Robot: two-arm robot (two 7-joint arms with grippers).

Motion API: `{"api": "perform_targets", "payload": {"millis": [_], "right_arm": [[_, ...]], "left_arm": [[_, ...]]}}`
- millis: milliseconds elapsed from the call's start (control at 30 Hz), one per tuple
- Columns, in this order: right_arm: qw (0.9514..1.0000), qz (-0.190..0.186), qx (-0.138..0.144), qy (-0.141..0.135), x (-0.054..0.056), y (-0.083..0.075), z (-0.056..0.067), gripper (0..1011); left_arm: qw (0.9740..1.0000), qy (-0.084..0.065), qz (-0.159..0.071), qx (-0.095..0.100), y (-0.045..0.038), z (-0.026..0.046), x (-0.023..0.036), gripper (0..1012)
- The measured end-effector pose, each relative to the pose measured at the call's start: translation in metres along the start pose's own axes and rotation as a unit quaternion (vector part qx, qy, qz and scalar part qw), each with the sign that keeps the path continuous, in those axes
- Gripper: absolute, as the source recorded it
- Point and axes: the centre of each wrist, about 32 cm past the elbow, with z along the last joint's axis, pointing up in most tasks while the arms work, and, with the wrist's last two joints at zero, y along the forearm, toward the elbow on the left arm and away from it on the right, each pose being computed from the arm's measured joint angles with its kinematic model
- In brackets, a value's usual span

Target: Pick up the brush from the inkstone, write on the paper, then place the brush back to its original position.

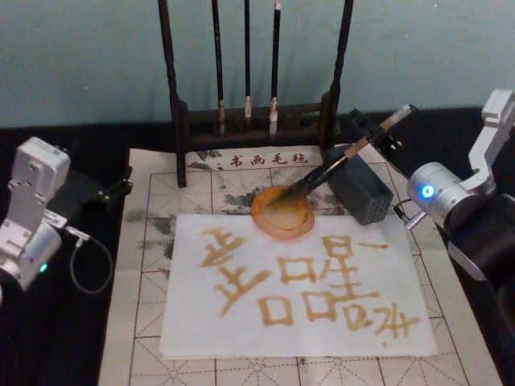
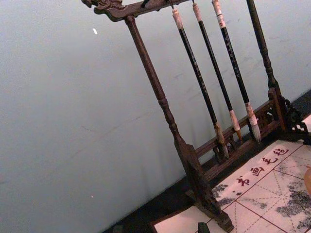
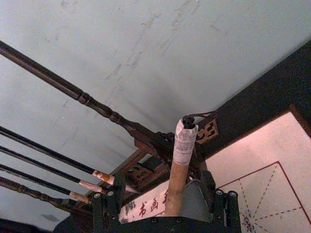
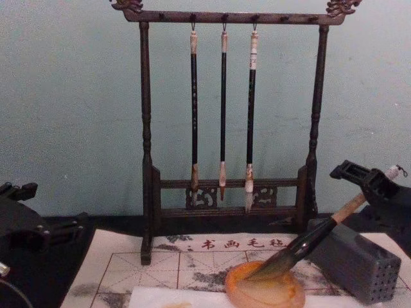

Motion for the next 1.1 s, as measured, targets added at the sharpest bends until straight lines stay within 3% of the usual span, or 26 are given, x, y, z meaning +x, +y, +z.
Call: {"api": "perform_targets", "payload": {"millis": [267,667,867,1033,1100], "right_arm": [[0.9999,0.013,0.0,-0.005,0.0,-0.014,0.001,1003],[0.9988,0.035,-0.007,-0.034,0.002,-0.054,-0.002,1003],[0.9957,0.047,-0.016,-0.078,0.004,-0.075,-0.004,1002],[0.9884,0.063,-0.022,-0.136,0.004,-0.087,-0.008,1002],[0.9829,0.069,-0.024,-0.169,0.004,-0.091,-0.009,1003]], "left_arm": [[1.0,0.0,0.0,0.0,0.0,0.0,0.0,1001],[1.0,0.0,0.0,0.0,0.0,0.0,0.0,1001],[1.0,0.0,0.0,0.0,0.0,0.0,0.0,1001],[1.0,0.0,0.0,0.0,0.0,0.0,0.0,1001],[1.0,0.0,0.0,0.0,0.0,0.0,0.0,1001]]}}
